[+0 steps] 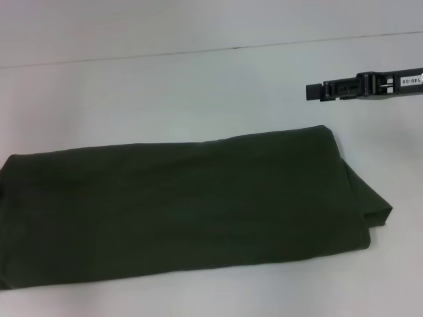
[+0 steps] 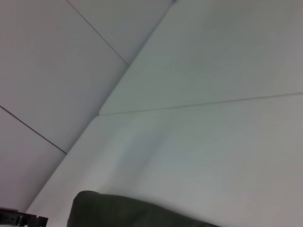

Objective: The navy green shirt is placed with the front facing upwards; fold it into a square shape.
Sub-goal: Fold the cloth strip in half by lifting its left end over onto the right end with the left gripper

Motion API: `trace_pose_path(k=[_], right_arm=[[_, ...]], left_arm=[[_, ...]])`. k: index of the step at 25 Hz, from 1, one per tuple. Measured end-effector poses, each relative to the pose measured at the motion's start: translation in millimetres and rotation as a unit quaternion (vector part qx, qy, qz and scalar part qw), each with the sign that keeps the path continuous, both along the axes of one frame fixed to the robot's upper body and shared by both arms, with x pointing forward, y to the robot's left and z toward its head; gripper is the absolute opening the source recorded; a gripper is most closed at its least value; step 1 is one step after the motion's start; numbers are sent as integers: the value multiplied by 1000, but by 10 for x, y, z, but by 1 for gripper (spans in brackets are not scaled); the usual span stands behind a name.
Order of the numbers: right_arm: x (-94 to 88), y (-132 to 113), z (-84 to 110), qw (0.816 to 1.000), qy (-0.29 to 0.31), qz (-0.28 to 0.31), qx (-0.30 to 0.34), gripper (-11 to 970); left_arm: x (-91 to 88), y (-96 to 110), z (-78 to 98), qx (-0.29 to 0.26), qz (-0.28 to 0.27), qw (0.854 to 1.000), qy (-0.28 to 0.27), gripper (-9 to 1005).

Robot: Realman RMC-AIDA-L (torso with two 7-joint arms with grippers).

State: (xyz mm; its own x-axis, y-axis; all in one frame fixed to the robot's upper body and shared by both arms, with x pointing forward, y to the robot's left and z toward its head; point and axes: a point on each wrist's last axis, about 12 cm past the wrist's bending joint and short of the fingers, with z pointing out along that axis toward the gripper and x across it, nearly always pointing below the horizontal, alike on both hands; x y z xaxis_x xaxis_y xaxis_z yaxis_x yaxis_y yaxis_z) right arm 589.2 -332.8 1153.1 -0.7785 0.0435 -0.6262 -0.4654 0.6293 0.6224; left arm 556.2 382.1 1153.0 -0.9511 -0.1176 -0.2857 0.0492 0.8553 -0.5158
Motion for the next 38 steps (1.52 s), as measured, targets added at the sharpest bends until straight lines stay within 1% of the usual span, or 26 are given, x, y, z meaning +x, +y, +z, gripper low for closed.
trace_pose_path(k=[3,9,16,22,32,38], right_arm=[[-7,2,8,1000,3,-3,-5,642],[-26,-5,10,1000,4,-1,-6,640],[-34,1,0,1000,6,-1,-4,639],[-34,2,0,1000,6,-1,-4,640],[-33,-4,4,1000,5,-3,-2,640],[-33,-5,5,1000,5,-3,-2,640]], left_arm=[[31,10,-25,24,8,999,31,778],[112,-43,-78,25,-11,998,65,778],[173,-60,-109,32,-13,997,68,778],[199,-61,-168,42,-3,997,70,778],[261,-130,-260,52,8,996,77,778],[307,-160,-277,57,11,995,76,778]])
